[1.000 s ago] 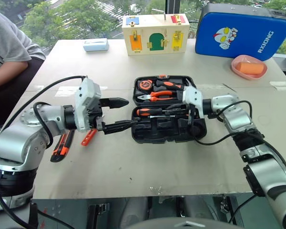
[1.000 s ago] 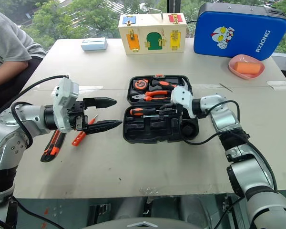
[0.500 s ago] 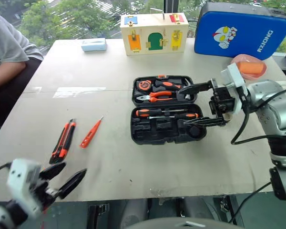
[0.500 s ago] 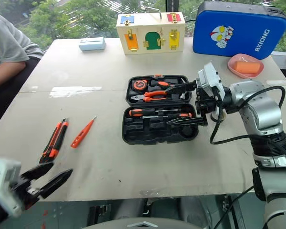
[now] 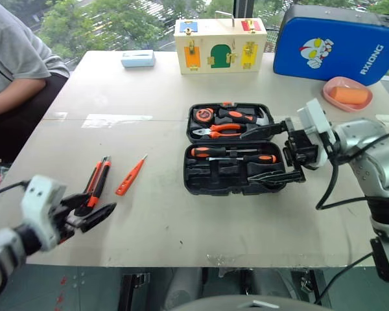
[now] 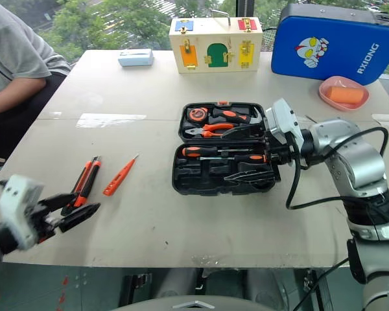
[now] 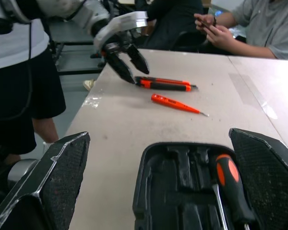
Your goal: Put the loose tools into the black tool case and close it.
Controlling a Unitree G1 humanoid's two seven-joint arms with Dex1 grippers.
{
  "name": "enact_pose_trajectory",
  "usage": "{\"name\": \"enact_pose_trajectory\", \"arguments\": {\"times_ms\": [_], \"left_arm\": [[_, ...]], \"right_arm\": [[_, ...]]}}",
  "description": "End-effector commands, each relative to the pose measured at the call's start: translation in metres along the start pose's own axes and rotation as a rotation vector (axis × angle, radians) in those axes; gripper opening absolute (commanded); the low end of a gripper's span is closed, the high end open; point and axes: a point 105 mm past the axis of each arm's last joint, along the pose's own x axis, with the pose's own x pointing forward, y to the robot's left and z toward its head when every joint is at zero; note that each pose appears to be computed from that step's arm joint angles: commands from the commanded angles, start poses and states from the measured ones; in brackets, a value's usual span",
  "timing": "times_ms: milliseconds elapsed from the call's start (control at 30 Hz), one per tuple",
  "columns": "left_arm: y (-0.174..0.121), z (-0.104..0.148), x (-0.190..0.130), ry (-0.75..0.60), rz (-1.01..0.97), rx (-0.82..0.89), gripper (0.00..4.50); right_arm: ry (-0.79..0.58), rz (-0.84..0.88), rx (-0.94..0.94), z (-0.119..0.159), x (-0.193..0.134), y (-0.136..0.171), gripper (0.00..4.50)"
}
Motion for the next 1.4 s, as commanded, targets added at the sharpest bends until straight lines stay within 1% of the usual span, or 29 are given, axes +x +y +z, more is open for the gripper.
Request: {"name": "enact_pose_trajectory", "arguments": {"times_ms": [33,67,167,233,333,367,467,567,667,767,800,900,933,1000,1067,1167,1233,1300,1400], "left_arm": [[0.01,0.002,0.014,0.074,0.019,-0.013,4.5],[0.013,0.003,0.018,0.087,0.027,-0.012,4.5],[0.006,0.003,0.036,0.151,-0.032,-0.008,4.5],[0.013,0.001,0.047,0.185,0.005,-0.014,4.5],[0.016,-0.003,0.058,0.216,0.012,0.001,3.7],[0.016,-0.003,0.06,0.22,0.014,0.0,3.29],[0.02,-0.01,0.067,0.263,0.037,0.024,1.84],[0.025,-0.013,0.067,0.279,0.063,0.028,0.6],[0.029,-0.009,0.063,0.26,0.066,0.043,0.57],[0.034,0.011,0.057,0.193,0.071,0.077,0.57],[0.036,0.023,0.055,0.154,0.068,0.109,0.57],[0.028,0.068,0.047,0.035,-0.014,0.261,0.57],[0.021,0.083,0.045,0.01,-0.051,0.358,0.57],[0.005,0.104,0.046,-0.033,-0.144,0.526,0.57],[-0.009,0.119,0.051,-0.056,-0.229,0.667,0.57],[-0.025,0.133,0.062,-0.065,-0.341,0.785,0.57],[-0.042,0.139,0.081,-0.041,-0.438,0.835,0.57],[-0.058,0.141,0.096,-0.012,-0.537,0.893,0.57],[-0.071,0.142,0.116,0.037,-0.627,0.958,0.57]], "right_arm": [[-0.016,-0.015,-0.048,0.012,-0.001,0.005,4.45],[-0.017,-0.02,-0.047,0.012,0.0,0.006,4.45],[-0.019,-0.031,-0.045,0.013,0.001,0.01,4.45],[-0.02,-0.037,-0.045,0.014,0.002,0.012,4.45],[-0.02,-0.043,-0.045,0.016,0.002,0.013,4.5],[-0.021,-0.044,-0.045,0.016,0.003,0.014,4.5],[-0.019,-0.053,-0.044,0.016,0.002,0.014,4.5],[-0.016,-0.059,-0.043,0.016,0.001,0.014,4.5],[0.015,-0.065,-0.058,0.012,-0.002,0.015,4.5],[0.057,-0.068,-0.059,0.005,-0.007,0.016,4.5],[0.076,-0.071,-0.058,0.002,-0.009,0.016,4.5],[0.135,-0.074,-0.042,-0.009,-0.018,0.02,4.5],[0.152,-0.085,-0.039,-0.013,-0.021,0.021,4.5],[0.172,-0.107,-0.031,-0.019,-0.026,0.023,4.5],[0.189,-0.122,-0.03,-0.023,-0.028,0.026,4.5],[0.2,-0.148,-0.028,-0.028,-0.03,0.029,4.5],[0.215,-0.171,-0.027,-0.031,-0.031,0.032,4.5],[0.224,-0.194,-0.022,-0.032,-0.031,0.036,4.5],[0.228,-0.227,-0.015,-0.033,-0.031,0.041,4.5]]}}
